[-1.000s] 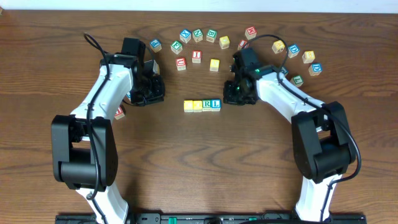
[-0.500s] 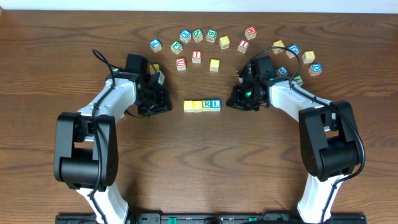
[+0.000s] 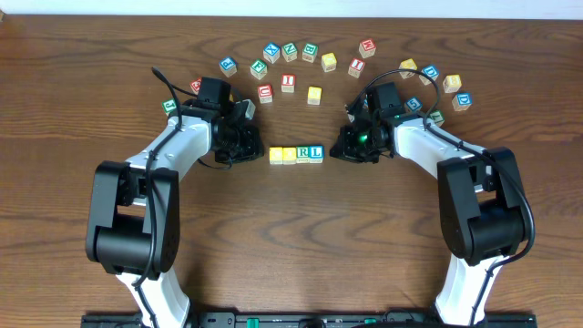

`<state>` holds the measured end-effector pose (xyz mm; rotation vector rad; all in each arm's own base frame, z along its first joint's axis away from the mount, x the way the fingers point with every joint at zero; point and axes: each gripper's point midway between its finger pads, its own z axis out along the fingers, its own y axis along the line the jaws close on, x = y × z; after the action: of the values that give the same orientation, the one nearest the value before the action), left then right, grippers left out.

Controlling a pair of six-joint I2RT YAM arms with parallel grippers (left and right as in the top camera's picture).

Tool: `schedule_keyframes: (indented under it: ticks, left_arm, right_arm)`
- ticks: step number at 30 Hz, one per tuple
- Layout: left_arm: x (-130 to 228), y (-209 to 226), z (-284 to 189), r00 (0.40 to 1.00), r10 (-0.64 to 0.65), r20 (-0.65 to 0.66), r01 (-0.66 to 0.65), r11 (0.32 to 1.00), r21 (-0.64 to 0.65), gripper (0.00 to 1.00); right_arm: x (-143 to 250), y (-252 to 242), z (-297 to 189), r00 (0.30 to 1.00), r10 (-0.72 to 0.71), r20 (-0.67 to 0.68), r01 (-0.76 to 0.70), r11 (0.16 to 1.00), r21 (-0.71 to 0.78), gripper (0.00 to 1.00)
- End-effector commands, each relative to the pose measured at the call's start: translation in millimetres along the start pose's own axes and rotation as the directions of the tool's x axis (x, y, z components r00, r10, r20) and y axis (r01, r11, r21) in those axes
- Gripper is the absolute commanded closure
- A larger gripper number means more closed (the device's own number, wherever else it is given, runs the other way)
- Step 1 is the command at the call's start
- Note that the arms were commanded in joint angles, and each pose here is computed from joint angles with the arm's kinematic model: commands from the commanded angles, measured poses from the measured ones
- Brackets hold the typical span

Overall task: Spell out CORL
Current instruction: 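Bring both grippers down at the row's left and right ends, then squeeze the C-O-R-L row inward between both grippers to align it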

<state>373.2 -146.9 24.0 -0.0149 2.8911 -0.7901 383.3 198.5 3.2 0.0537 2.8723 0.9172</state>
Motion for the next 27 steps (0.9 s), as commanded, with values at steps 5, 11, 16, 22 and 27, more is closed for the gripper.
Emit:
schedule_keyframes:
  ticks: [5,11,16,22,27]
  left_arm:
    - [13,-11,11,0.998,0.026,-0.049,-0.024,0.999,0.043,0.93]
    - [24,-19,23,0.995,0.061,-0.085,-0.059,0.998,0.023,0.93]
    - [24,-18,24,0.995,0.051,-0.087,-0.049,0.999,0.019,0.93]
    - [24,-18,24,0.995,0.052,-0.084,-0.051,0.999,0.020,0.93]
    - [21,-19,25,0.996,0.058,-0.072,-0.057,0.998,0.023,0.92]
  right_arm:
    - [4,9,-3,1.000,-0.031,-0.003,0.031,0.999,-0.017,0.99]
    - [4,8,-3,1.000,-0.031,-0.002,0.031,0.999,-0.014,0.99]
    - [4,8,-3,1.000,-0.031,-0.002,0.031,0.999,-0.013,0.99]
    - [4,9,-3,0.999,-0.041,-0.003,0.041,0.999,-0.013,0.99]
    - [4,9,-3,0.999,-0.040,-0.003,0.040,0.999,-0.011,0.99]
